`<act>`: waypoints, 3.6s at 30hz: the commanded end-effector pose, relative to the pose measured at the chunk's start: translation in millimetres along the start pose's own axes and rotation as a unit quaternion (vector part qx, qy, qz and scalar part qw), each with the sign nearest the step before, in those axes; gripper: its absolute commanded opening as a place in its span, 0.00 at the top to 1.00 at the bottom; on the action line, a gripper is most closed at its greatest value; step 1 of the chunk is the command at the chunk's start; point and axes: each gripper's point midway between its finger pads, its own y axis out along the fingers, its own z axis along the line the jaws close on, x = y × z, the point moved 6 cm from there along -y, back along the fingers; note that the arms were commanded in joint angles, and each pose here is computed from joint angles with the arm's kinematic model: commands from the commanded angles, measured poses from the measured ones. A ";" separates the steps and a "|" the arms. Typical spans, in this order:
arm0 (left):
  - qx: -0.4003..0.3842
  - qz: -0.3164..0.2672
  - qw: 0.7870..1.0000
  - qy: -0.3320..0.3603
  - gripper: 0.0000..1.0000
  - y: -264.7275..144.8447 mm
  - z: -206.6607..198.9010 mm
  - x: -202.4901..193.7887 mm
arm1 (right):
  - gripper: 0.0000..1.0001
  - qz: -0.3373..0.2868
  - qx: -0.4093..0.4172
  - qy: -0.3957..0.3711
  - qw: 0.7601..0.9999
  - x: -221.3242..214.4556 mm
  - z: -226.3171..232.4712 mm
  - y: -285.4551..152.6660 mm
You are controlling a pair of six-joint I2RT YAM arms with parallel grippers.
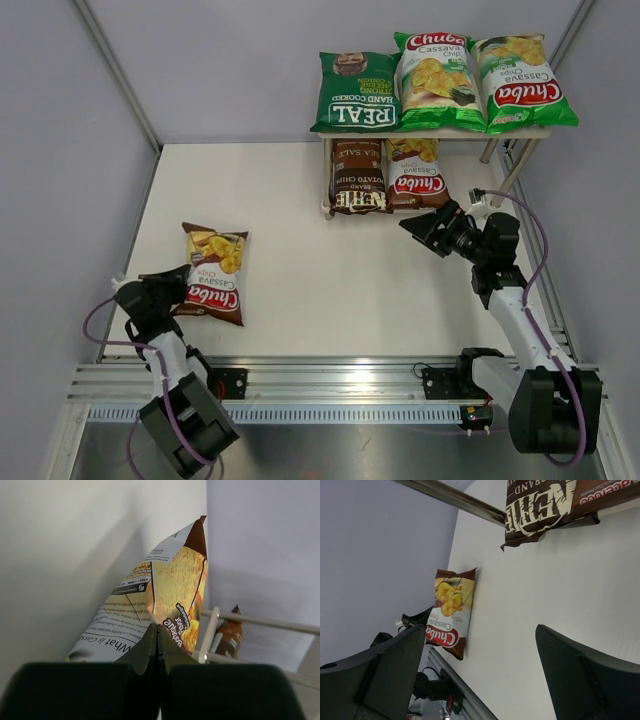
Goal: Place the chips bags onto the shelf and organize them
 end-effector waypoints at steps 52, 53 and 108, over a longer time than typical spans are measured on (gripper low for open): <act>0.068 0.183 0.947 0.257 0.04 7.8 -43.2 -39.5 | 0.01 0.147 0.043 0.008 0.988 -104.7 5.9 55.9; 0.073 0.190 0.943 0.264 0.02 7.5 -40.6 -40.2 | 0.00 0.146 0.043 0.004 0.988 -104.2 6.7 54.8; -0.315 0.145 0.923 -0.168 0.85 -85.6 -208.5 -73.5 | 0.00 -0.015 0.224 -0.031 0.974 -127.0 132.1 68.3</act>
